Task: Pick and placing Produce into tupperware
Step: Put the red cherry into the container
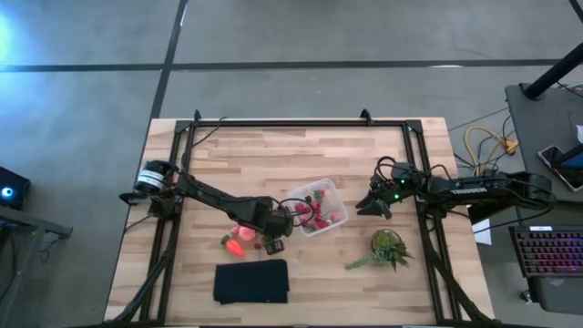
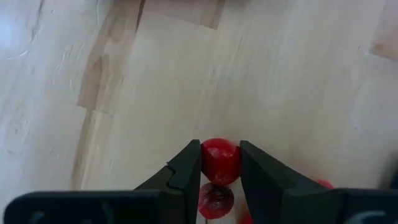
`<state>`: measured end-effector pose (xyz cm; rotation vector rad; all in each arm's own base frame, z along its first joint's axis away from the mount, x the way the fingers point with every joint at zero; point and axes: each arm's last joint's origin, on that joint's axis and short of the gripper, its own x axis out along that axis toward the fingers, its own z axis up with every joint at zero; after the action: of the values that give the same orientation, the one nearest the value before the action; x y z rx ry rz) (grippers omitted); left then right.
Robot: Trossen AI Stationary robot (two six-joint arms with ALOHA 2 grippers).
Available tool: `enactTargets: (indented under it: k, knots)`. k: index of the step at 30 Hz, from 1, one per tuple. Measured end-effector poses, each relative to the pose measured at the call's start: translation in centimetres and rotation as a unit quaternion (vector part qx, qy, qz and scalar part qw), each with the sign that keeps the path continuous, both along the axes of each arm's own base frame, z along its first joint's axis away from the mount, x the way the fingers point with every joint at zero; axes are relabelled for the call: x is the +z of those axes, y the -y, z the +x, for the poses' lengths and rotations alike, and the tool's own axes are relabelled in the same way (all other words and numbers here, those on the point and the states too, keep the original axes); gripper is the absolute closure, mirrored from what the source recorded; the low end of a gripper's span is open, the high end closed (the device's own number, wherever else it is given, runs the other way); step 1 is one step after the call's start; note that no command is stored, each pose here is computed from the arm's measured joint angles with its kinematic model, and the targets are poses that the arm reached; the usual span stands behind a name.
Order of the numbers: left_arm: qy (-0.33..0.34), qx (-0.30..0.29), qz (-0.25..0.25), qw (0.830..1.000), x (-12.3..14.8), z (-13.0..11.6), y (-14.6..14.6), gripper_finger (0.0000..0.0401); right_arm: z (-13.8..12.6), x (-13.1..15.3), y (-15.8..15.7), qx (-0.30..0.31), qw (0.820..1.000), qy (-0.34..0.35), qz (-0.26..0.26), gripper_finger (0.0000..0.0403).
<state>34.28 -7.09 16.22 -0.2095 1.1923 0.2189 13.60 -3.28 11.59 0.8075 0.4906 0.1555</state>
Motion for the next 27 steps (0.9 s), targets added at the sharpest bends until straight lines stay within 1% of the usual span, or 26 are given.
enactTargets:
  k: [2, 4, 6, 9, 11, 13, 15, 19, 24, 27]
  knots:
    - [0.004, -0.007, 0.003, 1.0, 1.3, 0.0, -0.1, 0.0323, 0.0, 0.0, 0.0, 0.0, 1.0, 0.0, 0.001, 0.0184]
    - [0.029, -0.018, 0.01, 0.999, 3.3, 0.3, -0.2, 0.0323, 0.0, 0.0, 0.0, -0.001, 1.0, -0.001, 0.003, 0.0184]
    - [0.053, -0.023, 0.04, 0.998, 5.4, 0.3, -0.5, 0.0323, 0.0, 0.0, 0.0, -0.001, 1.0, -0.001, 0.004, 0.0184]
    - [0.114, -0.027, 0.091, 0.989, 8.2, 0.5, -1.1, 0.0323, 0.0, 0.0, 0.0, -0.002, 1.0, -0.003, 0.005, 0.0184]
    - [0.157, -0.033, 0.104, 0.982, 9.4, 0.9, -1.8, 0.0323, 0.0, 0.0, 0.0, -0.002, 1.0, -0.004, 0.006, 0.0184]
    - [0.2, -0.034, 0.087, 0.975, 9.9, 1.7, -2.9, 0.0322, 0.0, -0.1, 0.0, -0.002, 1.0, -0.005, 0.006, 0.0184]
    - [0.216, -0.021, 0.063, 0.974, 9.3, 2.6, -4.1, 0.0313, 0.0, -0.1, 0.0, -0.002, 1.0, -0.005, 0.006, 0.0184]
    - [0.239, 0.03, 0.043, 0.969, 8.2, 4.2, -5.8, 0.0272, -0.1, -0.1, 0.0, -0.004, 1.0, -0.011, 0.014, 0.0184]
    - [0.264, 0.038, 0.039, 0.963, 8.7, 5.0, -6.3, 0.0212, -0.1, -0.2, -0.1, -0.003, 1.0, -0.017, 0.023, 0.0184]
    - [0.259, 0.038, 0.028, 0.965, 9.1, 4.7, -6.2, 0.0188, -0.1, -0.2, -0.1, 0.005, 0.999, -0.018, 0.028, 0.0184]
